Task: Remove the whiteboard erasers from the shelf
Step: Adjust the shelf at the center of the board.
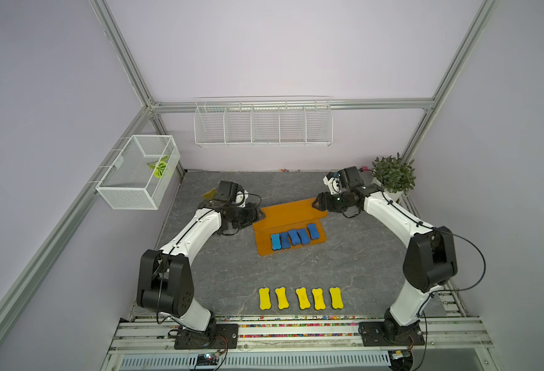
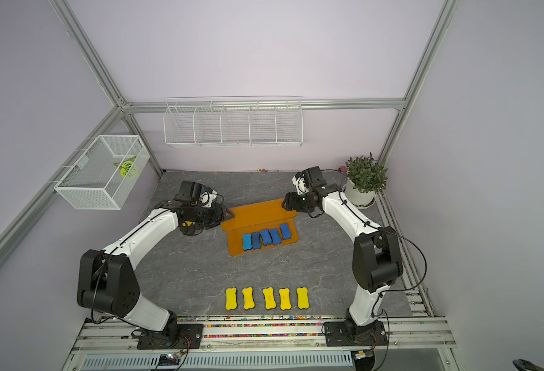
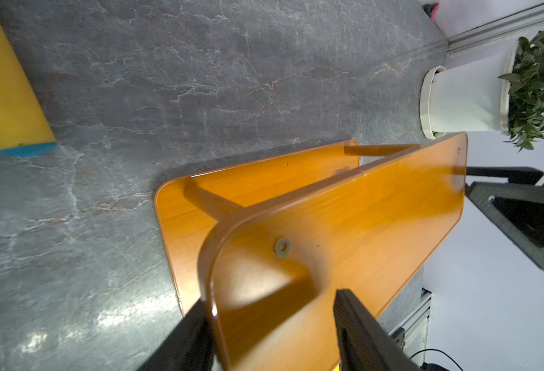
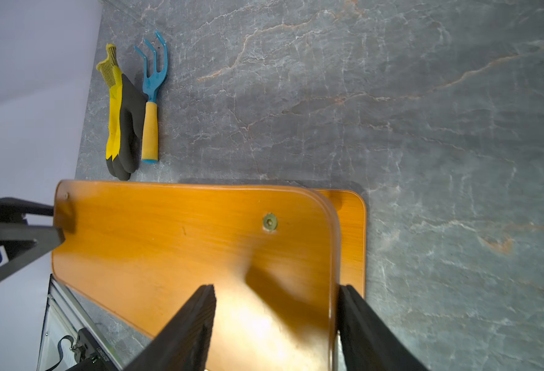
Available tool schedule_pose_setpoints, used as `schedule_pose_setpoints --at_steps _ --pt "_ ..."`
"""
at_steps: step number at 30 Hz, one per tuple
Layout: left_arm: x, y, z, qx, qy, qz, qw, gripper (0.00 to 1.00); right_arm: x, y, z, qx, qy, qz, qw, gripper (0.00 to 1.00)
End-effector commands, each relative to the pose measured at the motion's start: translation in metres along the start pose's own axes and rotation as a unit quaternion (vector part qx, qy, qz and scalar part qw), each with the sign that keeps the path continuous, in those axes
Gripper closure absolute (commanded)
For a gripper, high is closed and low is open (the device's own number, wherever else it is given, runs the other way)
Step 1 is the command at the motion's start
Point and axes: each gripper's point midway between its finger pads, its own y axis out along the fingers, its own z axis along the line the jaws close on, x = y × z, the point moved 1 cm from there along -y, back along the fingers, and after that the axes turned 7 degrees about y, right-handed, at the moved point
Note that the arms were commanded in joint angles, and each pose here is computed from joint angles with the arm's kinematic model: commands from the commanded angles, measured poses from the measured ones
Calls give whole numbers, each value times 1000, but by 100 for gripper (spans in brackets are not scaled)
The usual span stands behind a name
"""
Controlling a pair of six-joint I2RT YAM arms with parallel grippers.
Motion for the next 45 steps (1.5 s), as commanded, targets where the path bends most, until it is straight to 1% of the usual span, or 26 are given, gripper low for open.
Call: schedule_pose_setpoints --at_steps 1,4,11,15,19,23,28,35,41,45 --pt "4 -11 -10 -12 25 -22 999 39 6 6 26 31 -26 7 999 34" --pt "4 -9 -8 -8 23 -22 999 39 15 14 38 36 -35 9 999 35" --pt "7 -11 -2 -5 20 -30 999 39 32 34 50 44 -41 16 998 36" --pt "8 -9 0 -7 17 -34 999 39 37 38 50 43 -42 13 998 36" --pt "5 -7 2 -5 14 -33 999 39 35 39 46 33 -43 14 998 36" --pt "5 -9 2 -6 11 -36 999 40 37 30 40 22 -41 6 999 35" --pt "3 -6 5 -2 2 -32 999 43 43 13 38 24 -39 -7 999 31" --pt "4 -7 7 6 1 -35 999 45 50 -26 22 0 -32 -48 998 29" --pt "5 -5 6 2 -1 -33 999 48 32 -57 -6 -37 -14 -87 995 30" --pt "6 -2 5 -5 -2 -26 1000 52 5 -49 -25 -37 14 -91 995 33"
